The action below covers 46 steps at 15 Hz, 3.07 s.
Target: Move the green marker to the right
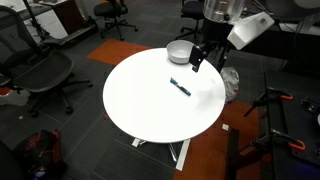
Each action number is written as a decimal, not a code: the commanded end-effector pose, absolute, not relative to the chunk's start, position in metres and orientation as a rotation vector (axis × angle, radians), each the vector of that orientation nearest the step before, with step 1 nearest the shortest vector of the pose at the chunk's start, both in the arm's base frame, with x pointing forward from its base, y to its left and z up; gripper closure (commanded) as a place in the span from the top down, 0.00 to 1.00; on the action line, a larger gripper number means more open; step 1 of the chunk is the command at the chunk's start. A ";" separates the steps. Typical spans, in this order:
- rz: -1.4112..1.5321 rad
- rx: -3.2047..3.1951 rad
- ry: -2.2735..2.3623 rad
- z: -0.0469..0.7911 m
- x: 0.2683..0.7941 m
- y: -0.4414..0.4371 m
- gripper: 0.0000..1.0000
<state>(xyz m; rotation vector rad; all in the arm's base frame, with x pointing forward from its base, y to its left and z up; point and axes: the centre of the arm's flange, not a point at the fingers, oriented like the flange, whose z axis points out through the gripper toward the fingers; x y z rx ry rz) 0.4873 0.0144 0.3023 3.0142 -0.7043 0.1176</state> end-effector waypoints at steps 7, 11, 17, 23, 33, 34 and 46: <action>0.189 3.020 -0.755 0.245 0.542 0.015 1.00; 0.207 3.024 -0.791 0.225 0.556 0.007 1.00; 0.192 2.995 -0.820 0.199 0.578 -0.005 1.00; 0.155 2.970 -0.836 0.171 0.596 -0.017 1.00; 0.088 2.966 -0.888 0.131 0.605 -0.028 0.72; 0.085 2.966 -0.894 0.129 0.605 -0.029 0.66; 0.126 2.971 -0.939 0.143 0.608 -0.034 0.05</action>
